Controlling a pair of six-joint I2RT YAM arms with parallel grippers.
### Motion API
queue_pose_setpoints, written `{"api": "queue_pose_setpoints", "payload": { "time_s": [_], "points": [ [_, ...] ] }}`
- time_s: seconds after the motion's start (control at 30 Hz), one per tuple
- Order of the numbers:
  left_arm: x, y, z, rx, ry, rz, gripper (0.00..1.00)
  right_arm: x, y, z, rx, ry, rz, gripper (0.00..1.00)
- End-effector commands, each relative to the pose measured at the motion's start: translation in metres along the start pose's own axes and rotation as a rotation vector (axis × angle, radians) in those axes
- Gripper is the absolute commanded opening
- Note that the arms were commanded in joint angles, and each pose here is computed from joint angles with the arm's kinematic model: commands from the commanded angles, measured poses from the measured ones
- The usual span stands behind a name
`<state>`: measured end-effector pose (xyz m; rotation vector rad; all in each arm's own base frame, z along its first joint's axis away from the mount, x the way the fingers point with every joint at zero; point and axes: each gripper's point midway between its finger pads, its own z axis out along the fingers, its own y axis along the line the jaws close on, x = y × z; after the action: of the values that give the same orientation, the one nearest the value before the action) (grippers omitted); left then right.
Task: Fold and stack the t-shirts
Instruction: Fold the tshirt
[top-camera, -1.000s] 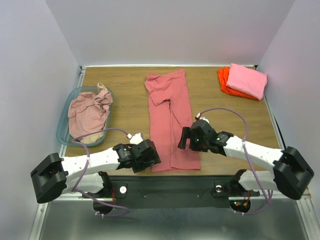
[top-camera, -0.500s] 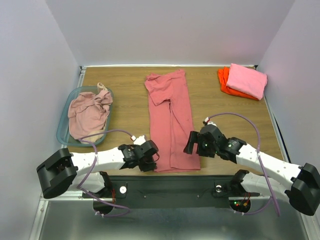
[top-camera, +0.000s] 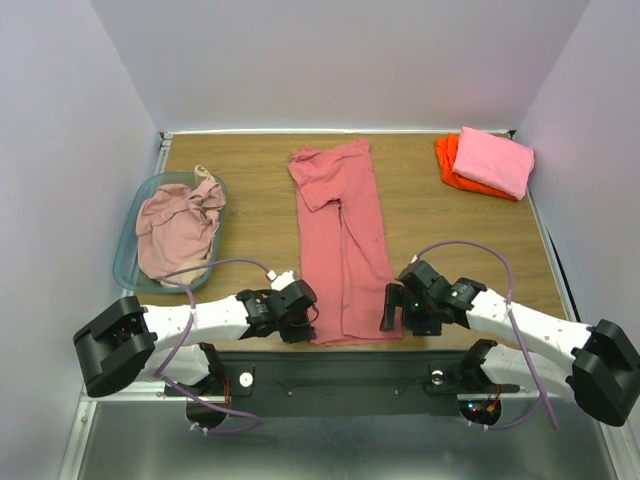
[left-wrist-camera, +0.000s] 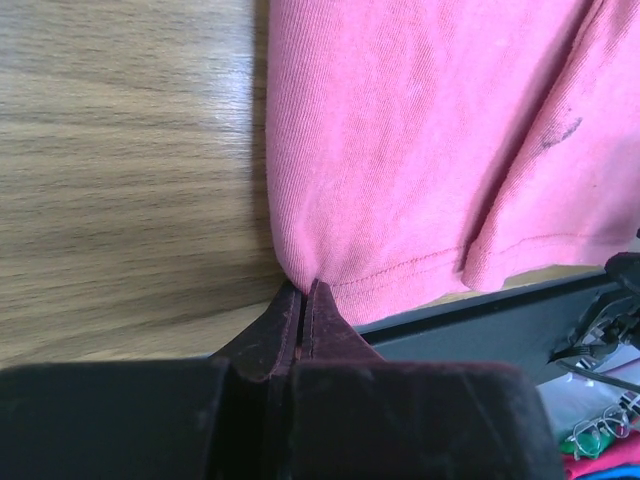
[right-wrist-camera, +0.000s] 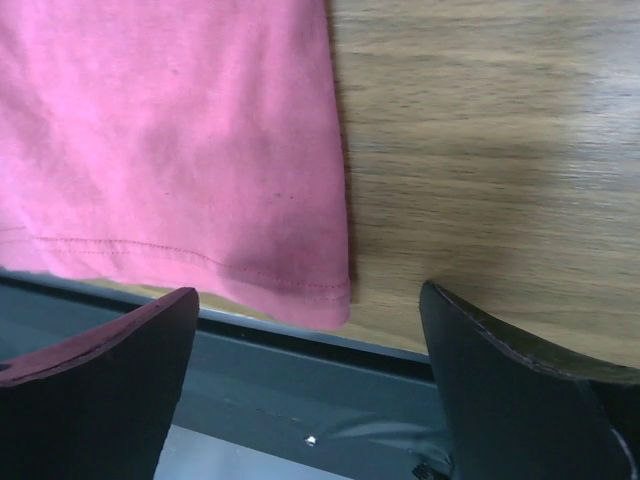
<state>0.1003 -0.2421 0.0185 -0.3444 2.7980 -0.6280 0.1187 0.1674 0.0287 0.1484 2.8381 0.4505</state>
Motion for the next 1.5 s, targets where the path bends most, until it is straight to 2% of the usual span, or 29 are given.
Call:
{"api": "queue_pose_setpoints", "payload": {
  "time_s": [0.0,0.03,0.13,0.17,0.23,0.37,0.4,0.43,0.53,0.67,1.03,1.2,1.3,1.47],
  "points": [
    [0.004,0.007,0.001,0.004,0.012,0.025,0.00,0.004,-0.002,0.008,0.014,0.026,0.007,0.96],
    [0.004,0.006,0.001,0.010,0.011,0.028,0.00,0.006,-0.002,0.011,0.009,0.033,0.007,0.94],
    [0.004,0.004,0.000,0.029,0.006,0.016,0.00,0.015,0.000,0.017,-0.009,0.082,0.006,0.77],
    [0.003,0.004,0.001,0.036,0.005,0.010,0.00,0.016,0.000,0.018,-0.009,0.087,0.008,0.66],
    [0.004,0.003,0.001,0.046,0.004,0.005,0.00,0.016,0.001,0.018,-0.017,0.085,0.009,0.58],
    [0.002,-0.003,0.000,0.064,-0.001,0.008,0.00,0.013,0.010,0.012,-0.062,0.074,-0.005,0.28],
    [0.001,-0.006,-0.001,0.071,-0.002,0.015,0.00,0.010,0.013,0.010,-0.071,0.063,-0.008,0.18],
    [0.000,-0.011,-0.003,0.081,-0.005,0.019,0.00,0.008,0.014,0.008,-0.078,0.051,-0.010,0.14],
    [-0.004,-0.020,-0.006,0.108,-0.018,0.048,0.00,-0.001,0.021,0.003,-0.096,0.021,-0.018,0.12],
    [-0.024,-0.044,-0.014,0.153,-0.078,0.071,0.00,-0.020,0.031,-0.006,-0.112,-0.056,-0.023,0.03],
    [-0.107,-0.078,-0.014,0.154,-0.238,0.078,0.00,-0.128,0.059,-0.031,0.004,-0.443,-0.003,0.01],
    [-0.153,-0.086,-0.025,0.147,-0.339,0.038,0.00,-0.173,0.089,-0.022,-0.001,-0.496,-0.038,0.01],
    [-0.177,-0.092,-0.030,0.149,-0.391,0.016,0.00,-0.196,0.090,-0.012,0.012,-0.498,-0.023,0.01],
    [-0.211,-0.093,-0.018,0.110,-0.420,0.017,0.00,-0.245,0.100,-0.013,-0.002,-0.572,-0.011,0.01]
  ]
}}
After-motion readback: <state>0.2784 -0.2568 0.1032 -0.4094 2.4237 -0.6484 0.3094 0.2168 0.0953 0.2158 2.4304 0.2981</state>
